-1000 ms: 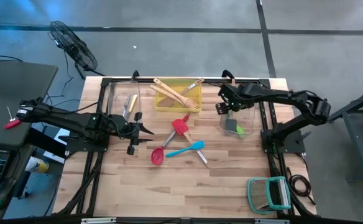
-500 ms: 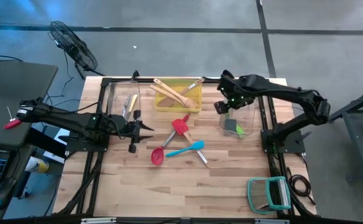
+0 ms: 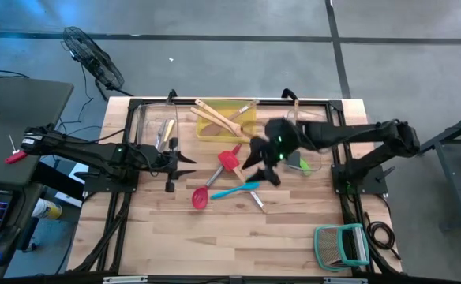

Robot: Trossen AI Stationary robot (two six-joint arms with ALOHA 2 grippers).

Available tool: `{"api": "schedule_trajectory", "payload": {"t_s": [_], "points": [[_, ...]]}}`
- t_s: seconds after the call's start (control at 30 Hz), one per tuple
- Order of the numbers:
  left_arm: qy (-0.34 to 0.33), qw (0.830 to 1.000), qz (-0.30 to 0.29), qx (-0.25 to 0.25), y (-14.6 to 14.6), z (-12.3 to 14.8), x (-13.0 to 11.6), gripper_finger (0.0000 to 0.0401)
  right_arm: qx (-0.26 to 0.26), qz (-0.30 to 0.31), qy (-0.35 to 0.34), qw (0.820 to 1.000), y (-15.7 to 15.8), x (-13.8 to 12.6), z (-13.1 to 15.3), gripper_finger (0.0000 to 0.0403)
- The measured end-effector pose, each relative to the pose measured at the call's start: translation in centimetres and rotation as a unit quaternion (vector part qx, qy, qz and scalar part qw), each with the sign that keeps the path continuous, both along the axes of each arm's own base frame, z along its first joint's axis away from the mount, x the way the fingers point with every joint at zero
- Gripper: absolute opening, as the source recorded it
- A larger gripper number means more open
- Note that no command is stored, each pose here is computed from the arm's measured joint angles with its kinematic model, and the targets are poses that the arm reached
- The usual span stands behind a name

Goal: Pick & Place Kitchen Items
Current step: Put the blue spatula into the right transparent bin

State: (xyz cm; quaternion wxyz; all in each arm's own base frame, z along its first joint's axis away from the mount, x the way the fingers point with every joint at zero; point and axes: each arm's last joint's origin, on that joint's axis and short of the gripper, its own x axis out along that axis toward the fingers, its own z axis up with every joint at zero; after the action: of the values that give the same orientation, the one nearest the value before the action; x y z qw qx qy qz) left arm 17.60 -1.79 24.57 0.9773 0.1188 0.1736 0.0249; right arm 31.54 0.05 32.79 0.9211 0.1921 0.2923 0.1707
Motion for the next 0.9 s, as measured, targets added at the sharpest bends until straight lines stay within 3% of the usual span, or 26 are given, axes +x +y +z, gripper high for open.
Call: {"api": "schedule_trajectory", "payload": {"t_s": [0.13, 0.3, 0.4, 0.67, 0.9], "points": [[-0.037, 0.999, 0.009, -0.036, 0.0, 0.6, 0.2, 0.0122, -0.09, 0.009, -0.032, 0.995, 3.3, 0.4, -0.2, 0.0269], [-0.046, 0.994, 0.012, -0.101, -0.1, 0.7, 0.2, 0.0122, -0.206, -0.043, -0.037, 0.977, 6.1, 1.0, -1.3, 0.0269], [-0.041, 0.988, -0.003, -0.151, -0.5, 0.6, 0.4, 0.0122, -0.25, -0.053, -0.029, 0.966, 6.6, 1.6, -2.3, 0.0269], [-0.013, 0.976, -0.052, -0.211, -3.4, -0.3, 1.3, 0.0122, -0.286, 0.01, 0.048, 0.957, 6.5, 3.4, -6.7, 0.0269], [-0.019, 0.975, -0.041, -0.218, -5.1, -1.3, 2.6, 0.0122, -0.3, 0.051, 0.107, 0.946, 5.8, 5.4, -11.5, 0.0258]]}}
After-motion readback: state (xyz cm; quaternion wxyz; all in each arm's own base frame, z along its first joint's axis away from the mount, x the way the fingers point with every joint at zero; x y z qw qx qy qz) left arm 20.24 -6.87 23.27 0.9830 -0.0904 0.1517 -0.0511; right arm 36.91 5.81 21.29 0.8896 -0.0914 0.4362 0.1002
